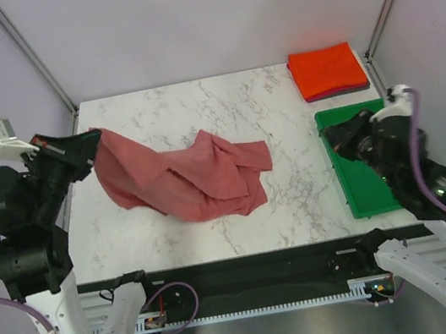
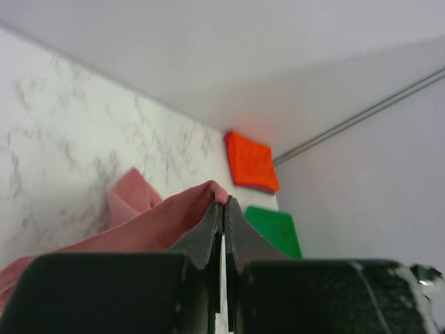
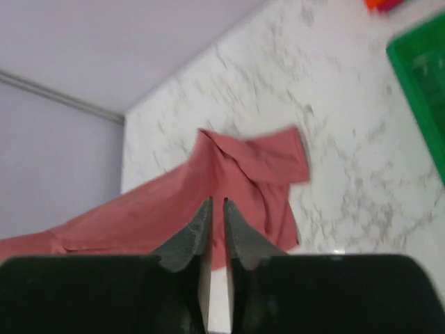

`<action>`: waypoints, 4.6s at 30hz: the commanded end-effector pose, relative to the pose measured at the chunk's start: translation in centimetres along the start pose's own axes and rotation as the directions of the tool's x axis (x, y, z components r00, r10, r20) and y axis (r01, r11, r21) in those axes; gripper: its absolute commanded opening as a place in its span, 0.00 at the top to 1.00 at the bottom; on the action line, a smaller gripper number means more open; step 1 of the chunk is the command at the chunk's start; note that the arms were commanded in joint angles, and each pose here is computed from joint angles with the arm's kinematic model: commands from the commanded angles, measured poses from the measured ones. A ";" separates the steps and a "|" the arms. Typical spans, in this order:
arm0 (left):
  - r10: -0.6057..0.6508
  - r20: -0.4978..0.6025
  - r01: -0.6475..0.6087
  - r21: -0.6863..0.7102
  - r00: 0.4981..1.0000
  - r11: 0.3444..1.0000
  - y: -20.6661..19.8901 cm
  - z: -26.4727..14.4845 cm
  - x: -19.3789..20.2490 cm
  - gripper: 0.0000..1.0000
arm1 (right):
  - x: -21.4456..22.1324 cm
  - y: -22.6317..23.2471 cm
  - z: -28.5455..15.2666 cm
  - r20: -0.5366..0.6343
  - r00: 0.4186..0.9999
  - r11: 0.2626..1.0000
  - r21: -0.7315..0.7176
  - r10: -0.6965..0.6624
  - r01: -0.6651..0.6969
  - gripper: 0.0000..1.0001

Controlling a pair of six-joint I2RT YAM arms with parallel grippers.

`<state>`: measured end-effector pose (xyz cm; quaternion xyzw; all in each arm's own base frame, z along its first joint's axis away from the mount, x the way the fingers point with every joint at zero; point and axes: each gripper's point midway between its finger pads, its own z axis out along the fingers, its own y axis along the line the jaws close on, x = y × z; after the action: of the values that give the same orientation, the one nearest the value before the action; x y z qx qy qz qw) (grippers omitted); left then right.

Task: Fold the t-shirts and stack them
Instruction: Flatten the tshirt out

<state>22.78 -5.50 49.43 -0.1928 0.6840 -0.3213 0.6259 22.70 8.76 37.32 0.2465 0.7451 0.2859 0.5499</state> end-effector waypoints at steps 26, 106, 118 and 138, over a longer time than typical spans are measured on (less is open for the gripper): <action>-0.058 -0.354 -0.097 -0.404 0.933 0.910 19.3 2.0 16.0 0.98 | 33.5 -6.4 16.5 -0.629 0.768 0.976 0.070 -0.118 0.207 0.53; -0.004 0.275 -0.045 0.171 0.961 0.984 -7.4 12.5 -14.9 0.98 | -24.3 18.2 10.7 0.573 0.815 0.955 -0.186 -0.084 0.229 1.00; 0.036 0.001 -0.035 -0.102 0.999 0.994 6.1 2.7 3.4 0.98 | -4.0 -0.5 7.0 0.095 0.972 0.977 0.027 -0.213 0.211 1.00; -0.078 -0.146 -0.033 -0.636 0.986 0.771 23.9 -4.6 17.2 0.98 | 17.5 -18.8 -0.5 -0.455 0.890 0.941 0.312 0.023 0.135 1.00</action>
<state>18.64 -0.02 19.78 -0.3586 0.8154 -0.1142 0.4398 16.42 7.33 12.33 0.2305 0.8990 0.1897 0.3203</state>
